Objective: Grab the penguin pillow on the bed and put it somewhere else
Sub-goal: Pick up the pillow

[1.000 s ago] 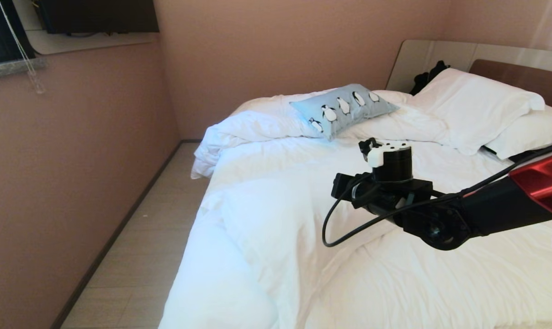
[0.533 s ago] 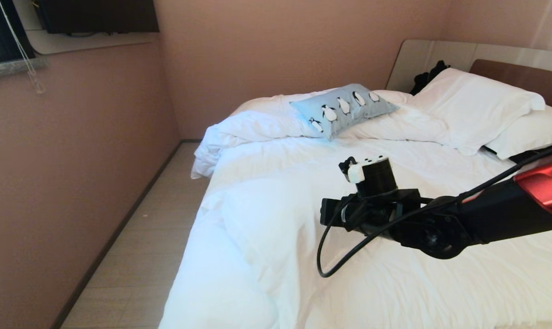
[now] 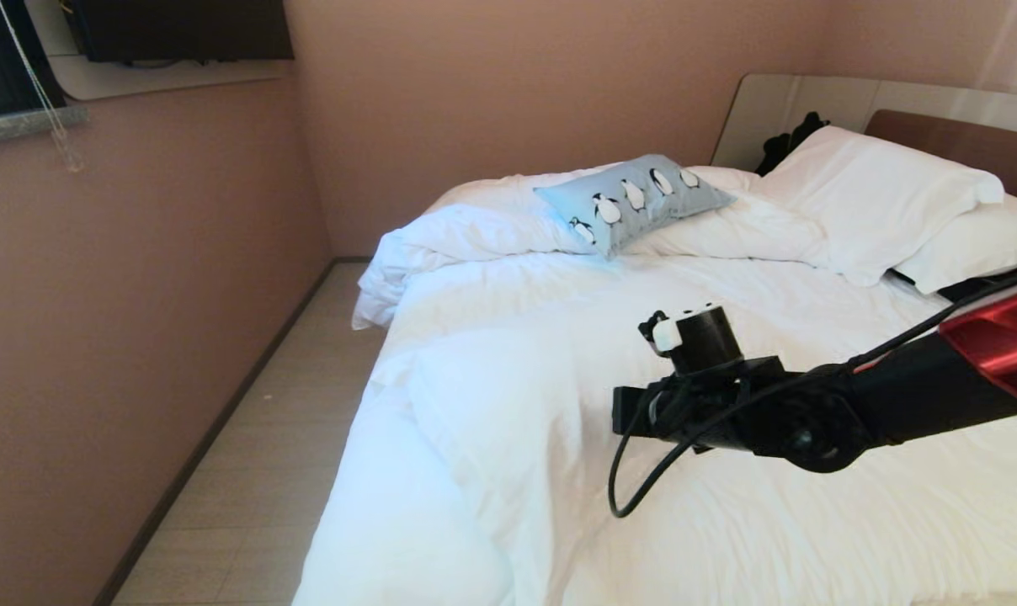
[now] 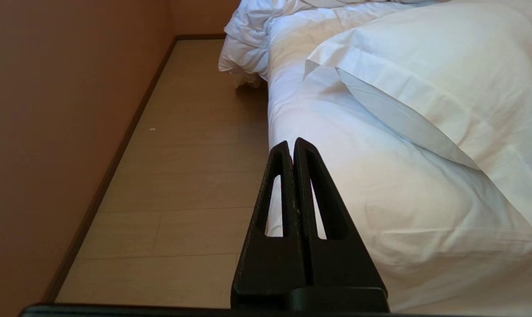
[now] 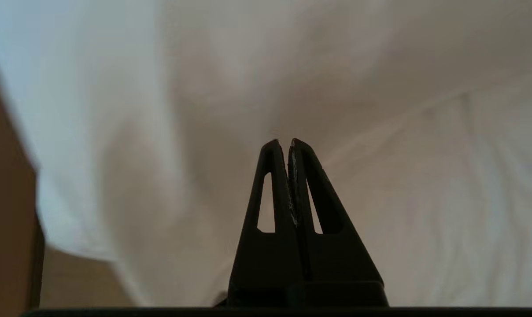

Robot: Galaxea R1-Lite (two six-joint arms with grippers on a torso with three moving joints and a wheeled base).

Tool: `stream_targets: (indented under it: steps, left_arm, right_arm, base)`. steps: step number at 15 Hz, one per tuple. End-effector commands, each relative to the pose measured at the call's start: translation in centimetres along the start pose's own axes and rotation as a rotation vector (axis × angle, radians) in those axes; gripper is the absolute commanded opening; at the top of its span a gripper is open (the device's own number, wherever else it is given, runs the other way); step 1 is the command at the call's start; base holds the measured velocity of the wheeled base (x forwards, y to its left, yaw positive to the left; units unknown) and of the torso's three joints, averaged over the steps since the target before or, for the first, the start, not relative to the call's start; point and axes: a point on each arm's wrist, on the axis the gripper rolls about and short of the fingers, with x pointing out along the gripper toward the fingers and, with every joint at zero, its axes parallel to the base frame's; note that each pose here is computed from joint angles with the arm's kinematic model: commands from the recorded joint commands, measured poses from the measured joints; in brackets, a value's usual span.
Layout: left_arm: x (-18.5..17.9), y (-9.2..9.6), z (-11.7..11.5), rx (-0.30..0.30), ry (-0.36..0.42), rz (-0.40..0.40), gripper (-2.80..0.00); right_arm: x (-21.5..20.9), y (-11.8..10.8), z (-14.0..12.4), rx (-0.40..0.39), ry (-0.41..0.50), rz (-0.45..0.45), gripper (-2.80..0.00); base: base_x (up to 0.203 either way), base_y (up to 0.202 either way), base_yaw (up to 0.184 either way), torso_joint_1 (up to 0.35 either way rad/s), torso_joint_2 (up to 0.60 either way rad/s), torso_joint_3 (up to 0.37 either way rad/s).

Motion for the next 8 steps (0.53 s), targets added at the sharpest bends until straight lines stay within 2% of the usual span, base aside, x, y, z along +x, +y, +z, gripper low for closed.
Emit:
stream_targets:
  steps: [1, 4, 6, 8]
  left_arm:
    - [0.0, 0.0, 0.0, -0.001, 0.001, 0.001, -2.80]
    - [0.0, 0.0, 0.0, -0.001, 0.000, 0.001, -2.80]
    - [0.0, 0.0, 0.0, -0.001, 0.000, 0.001, -2.80]
    - [0.0, 0.0, 0.0, -0.001, 0.000, 0.001, -2.80]
  right_arm:
    - [1.1, -2.9, 0.4, 0.028, 0.011, 0.099, -2.80]
    - [1.1, -6.3, -0.6, -0.077, 0.018, 0.061, -2.80]
    - [1.7, -8.9, -1.1, -0.171, -0.033, 0.042, -2.80]
    - [2.7, -11.0, -1.9, -0.213, -0.090, 0.027, -2.80]
  base:
    - [0.000, 0.000, 0.000, 0.000, 0.00, 0.000]
    - [0.000, 0.000, 0.000, 0.000, 0.00, 0.000]
    - [0.000, 0.000, 0.000, 0.000, 0.00, 0.000]
    - [0.000, 0.000, 0.000, 0.000, 0.00, 0.000]
